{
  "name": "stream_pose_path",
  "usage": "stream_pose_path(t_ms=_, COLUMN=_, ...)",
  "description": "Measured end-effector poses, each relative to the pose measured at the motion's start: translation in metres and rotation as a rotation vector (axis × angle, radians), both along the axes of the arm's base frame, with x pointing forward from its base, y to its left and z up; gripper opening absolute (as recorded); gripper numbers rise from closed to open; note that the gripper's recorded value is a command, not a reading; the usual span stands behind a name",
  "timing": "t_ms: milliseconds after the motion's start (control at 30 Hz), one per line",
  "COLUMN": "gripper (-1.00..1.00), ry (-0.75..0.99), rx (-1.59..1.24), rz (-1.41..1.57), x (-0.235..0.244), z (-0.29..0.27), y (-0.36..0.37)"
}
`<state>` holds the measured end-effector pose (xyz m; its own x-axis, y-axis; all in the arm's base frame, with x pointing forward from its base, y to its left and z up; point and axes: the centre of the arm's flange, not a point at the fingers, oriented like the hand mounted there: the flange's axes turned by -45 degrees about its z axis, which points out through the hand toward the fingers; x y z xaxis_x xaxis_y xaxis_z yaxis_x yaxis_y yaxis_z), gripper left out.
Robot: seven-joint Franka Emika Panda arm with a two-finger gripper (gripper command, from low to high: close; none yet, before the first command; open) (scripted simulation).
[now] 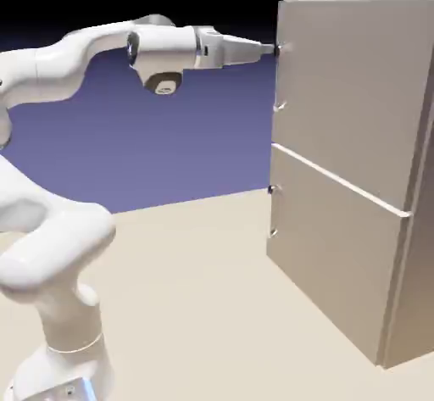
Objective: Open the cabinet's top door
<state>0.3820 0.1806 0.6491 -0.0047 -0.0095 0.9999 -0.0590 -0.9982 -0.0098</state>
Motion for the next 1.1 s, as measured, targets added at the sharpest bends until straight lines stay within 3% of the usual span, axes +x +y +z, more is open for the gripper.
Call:
stream_pose_path(t_ms=300, gripper=1.0, ry=0.003, rx=-0.01, rz=0.02, x=0.04, z=-0.073, y=0.058)
stream_pose_path(t_ms=500, gripper=1.0, ry=0.004, rx=-0.01, rz=0.02, x=0.083, z=-0.076, y=0.059)
stream_pose_path(t_ms=533, gripper=-1.0, ry=0.005, rx=-0.01, rz=0.02, x=0.092, z=-0.076, y=0.058)
stream_pose_path(t_ms=600, gripper=-1.0, ry=0.005, rx=-0.01, rz=0.02, x=0.092, z=-0.076, y=0.058)
stream_pose_path(t_ms=1100, gripper=-1.0, ry=0.003, rx=-0.01, rz=0.34, x=-0.041, z=-0.076, y=-0.005)
